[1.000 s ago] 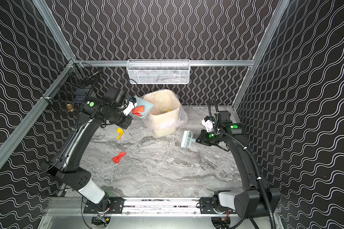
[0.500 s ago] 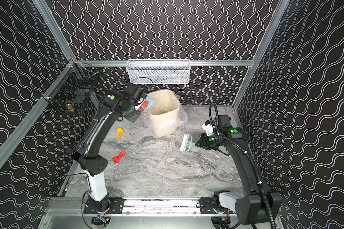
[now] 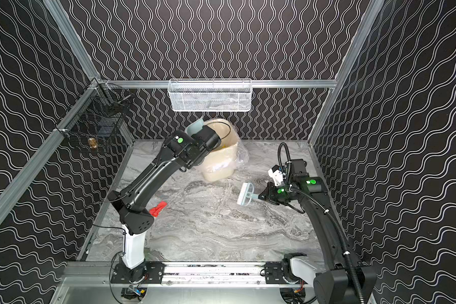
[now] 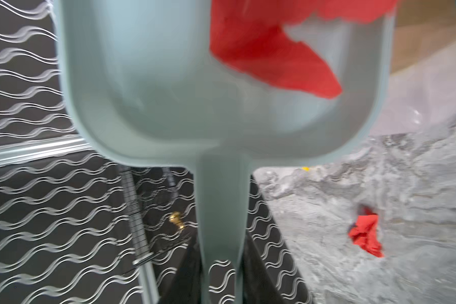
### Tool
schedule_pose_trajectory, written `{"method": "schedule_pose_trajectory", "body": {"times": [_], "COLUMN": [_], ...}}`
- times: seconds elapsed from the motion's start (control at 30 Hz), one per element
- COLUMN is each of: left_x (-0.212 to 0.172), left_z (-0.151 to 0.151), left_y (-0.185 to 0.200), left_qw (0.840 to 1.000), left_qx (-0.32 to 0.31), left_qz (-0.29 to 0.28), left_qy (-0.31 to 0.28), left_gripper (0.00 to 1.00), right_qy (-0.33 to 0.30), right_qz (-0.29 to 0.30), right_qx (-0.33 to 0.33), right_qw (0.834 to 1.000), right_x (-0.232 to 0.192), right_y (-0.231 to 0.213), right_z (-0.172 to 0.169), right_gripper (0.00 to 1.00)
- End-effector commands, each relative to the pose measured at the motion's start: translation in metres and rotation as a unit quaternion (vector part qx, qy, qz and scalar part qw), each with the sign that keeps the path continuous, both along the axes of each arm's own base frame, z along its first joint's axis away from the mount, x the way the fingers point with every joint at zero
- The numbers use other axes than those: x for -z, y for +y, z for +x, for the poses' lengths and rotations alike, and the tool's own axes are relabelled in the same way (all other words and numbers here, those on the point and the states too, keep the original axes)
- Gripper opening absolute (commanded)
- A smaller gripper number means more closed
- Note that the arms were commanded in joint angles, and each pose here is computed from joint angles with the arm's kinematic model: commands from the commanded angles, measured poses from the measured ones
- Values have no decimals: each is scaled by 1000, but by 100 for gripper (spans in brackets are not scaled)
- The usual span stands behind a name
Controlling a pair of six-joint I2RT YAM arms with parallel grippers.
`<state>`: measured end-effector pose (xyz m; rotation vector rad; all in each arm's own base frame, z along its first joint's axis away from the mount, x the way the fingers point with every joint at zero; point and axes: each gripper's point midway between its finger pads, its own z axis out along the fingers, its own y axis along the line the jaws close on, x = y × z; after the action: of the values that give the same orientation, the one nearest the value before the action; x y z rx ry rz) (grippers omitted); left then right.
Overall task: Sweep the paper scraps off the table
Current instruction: 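Tip the dustpan over the bagged bin with the left gripper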
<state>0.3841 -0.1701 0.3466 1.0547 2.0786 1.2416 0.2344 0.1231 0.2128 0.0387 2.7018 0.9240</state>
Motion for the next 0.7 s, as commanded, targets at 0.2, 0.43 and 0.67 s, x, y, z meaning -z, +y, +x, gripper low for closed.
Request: {"method": "schedule_pose_trajectory", "body": {"times": [0.2, 0.43, 0.67], "left_x": [-13, -12, -20], "left_z": [7, 9, 4], "left_y": [-1, -3, -6], "left_qw": [996, 996, 999], "left_qx": [-1, -1, -1], "left_qz": [85, 81, -6], "left_qy": [-32, -32, -45], "left_gripper": [0, 0, 0], "right_qy": [-14, -14, -14], "right_qz": [9, 9, 29], "right_qx": [-5, -6, -13], "right_qw": [1000, 1000, 999], "right_x": [-4, -4, -3], "right_y": [2, 2, 8], "right_z": [-2, -4, -4], "right_gripper": [0, 0, 0]}}
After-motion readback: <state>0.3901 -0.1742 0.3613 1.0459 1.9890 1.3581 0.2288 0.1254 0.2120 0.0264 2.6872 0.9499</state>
